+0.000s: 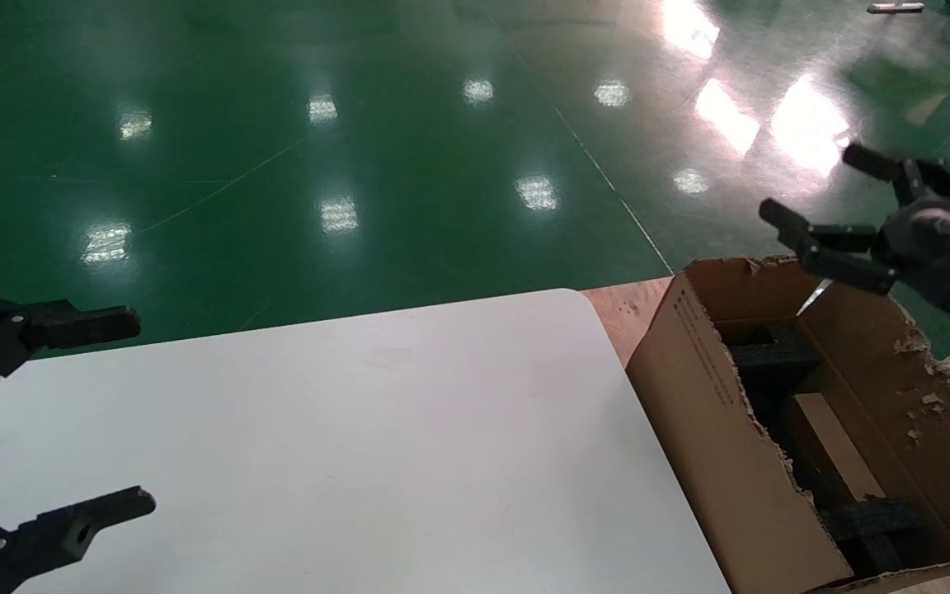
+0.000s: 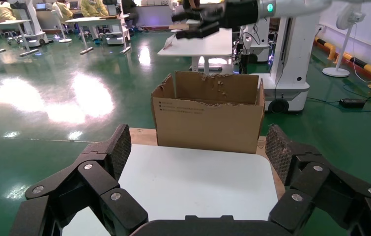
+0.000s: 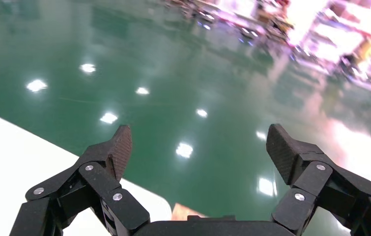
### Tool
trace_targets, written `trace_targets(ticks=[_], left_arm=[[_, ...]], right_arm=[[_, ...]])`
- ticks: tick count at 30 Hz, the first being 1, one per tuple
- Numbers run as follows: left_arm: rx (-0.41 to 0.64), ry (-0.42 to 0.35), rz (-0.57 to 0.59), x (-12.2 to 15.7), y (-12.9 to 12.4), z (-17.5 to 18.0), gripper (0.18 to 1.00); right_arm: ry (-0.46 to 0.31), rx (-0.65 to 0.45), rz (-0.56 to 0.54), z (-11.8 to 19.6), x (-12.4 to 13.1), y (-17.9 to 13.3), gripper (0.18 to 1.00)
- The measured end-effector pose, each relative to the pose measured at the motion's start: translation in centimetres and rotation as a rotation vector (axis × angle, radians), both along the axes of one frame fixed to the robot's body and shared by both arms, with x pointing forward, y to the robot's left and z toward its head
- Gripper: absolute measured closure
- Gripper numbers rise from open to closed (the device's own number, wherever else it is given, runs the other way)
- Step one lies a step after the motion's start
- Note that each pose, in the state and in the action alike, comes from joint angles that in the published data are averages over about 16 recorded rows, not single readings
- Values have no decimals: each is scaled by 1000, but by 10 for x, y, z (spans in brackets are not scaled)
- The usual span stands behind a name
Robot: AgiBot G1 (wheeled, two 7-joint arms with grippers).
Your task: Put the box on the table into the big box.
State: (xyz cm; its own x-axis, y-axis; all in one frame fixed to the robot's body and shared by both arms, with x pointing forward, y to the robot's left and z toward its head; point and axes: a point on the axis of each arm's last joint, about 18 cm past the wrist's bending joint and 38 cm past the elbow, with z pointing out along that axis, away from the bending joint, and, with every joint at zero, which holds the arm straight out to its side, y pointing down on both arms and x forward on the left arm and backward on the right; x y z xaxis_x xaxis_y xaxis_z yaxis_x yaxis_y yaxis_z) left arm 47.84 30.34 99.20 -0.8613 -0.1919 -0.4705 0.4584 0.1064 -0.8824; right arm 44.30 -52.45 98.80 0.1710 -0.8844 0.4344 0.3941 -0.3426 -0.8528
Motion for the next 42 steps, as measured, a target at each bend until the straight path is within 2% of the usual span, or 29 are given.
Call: trace_targets(ticks=[10,19,31,42], left_arm=[[0,0,0,0,0,0,184],[0,0,0,0,0,0,184],[0,0,0,0,0,0,184],[0,0,0,0,0,0,184]], right_arm=[[-1,-188,176,53,3,44,178],[25,-321,374,78,13,99,178],[75,-412,645,77,25,167,178],[124,-398,856,53,31,208,178]])
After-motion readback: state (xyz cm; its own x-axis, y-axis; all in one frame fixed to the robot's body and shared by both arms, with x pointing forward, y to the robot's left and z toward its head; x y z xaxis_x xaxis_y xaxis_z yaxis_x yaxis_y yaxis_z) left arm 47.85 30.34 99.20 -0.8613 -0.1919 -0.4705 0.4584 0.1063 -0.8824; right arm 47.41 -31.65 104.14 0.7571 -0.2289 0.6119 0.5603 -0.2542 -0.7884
